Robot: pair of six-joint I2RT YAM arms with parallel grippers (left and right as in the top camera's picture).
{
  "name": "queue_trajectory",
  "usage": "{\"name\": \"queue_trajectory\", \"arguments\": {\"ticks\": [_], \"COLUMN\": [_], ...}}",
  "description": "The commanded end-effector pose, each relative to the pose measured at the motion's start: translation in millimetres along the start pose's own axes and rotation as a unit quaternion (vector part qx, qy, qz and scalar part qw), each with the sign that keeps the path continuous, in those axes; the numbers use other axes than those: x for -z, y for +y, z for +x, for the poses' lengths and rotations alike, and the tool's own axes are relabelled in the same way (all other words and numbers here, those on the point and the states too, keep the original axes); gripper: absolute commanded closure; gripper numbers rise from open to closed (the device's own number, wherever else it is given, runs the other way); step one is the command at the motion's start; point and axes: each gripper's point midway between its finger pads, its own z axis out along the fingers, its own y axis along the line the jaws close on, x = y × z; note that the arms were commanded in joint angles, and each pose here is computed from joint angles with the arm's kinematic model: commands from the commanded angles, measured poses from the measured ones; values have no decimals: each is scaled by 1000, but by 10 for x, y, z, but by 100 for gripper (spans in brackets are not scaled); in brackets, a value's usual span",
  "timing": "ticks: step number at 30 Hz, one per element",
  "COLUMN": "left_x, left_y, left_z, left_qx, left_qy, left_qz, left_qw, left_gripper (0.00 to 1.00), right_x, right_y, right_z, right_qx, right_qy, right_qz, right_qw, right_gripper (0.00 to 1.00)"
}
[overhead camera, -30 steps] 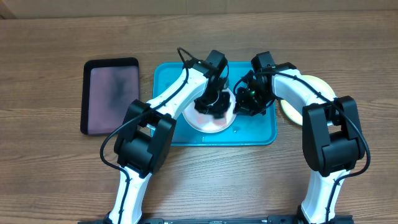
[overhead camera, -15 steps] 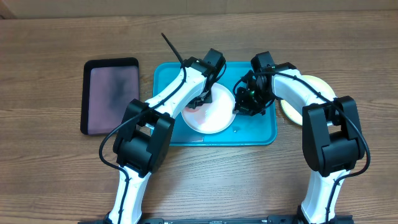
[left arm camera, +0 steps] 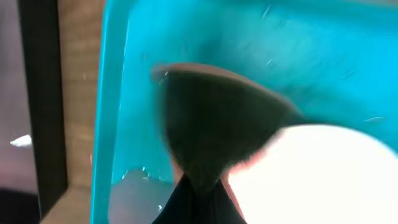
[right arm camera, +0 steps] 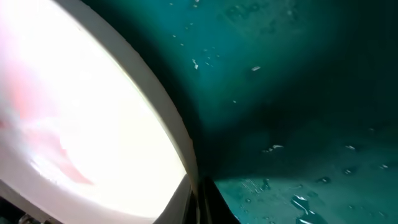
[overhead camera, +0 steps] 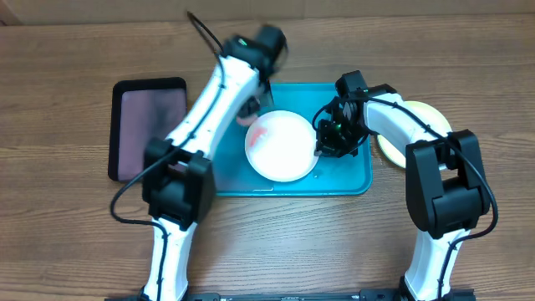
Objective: Clean dirty plates on tray and stack at the side
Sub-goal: 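Lift the sponge away and tilt the white plate up with the right gripper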
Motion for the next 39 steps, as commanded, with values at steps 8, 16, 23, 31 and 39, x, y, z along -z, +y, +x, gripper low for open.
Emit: {"name": "queue_trajectory", "arguments": {"ticks": [8, 16, 23, 31, 39], "left_x": [39, -73, -153, -188, -188], "left_y": [-2, -78, -92, -89, -100], "left_z": [45, 182, 178, 179, 164], "left_qx": [-20, -34, -32, -31, -31], "left_qy": [38, 50, 47, 48, 45], "left_qz": [44, 38, 39, 38, 40], "left_qw": [998, 997, 998, 998, 998], "left_gripper": [96, 96, 96, 96, 96], "right_x": [910, 1629, 1988, 2271, 2528], "right_y": [-34, -21, 34, 167, 366], "right_z": [-72, 40, 229, 404, 615], "right_qx": [43, 23, 21, 60, 74], "right_qy": [-163, -321, -407, -464, -541], "right_qz": [149, 309, 411, 489, 514], "right_qw": [974, 895, 815, 736, 662], "right_gripper": [96, 96, 96, 96, 96]}}
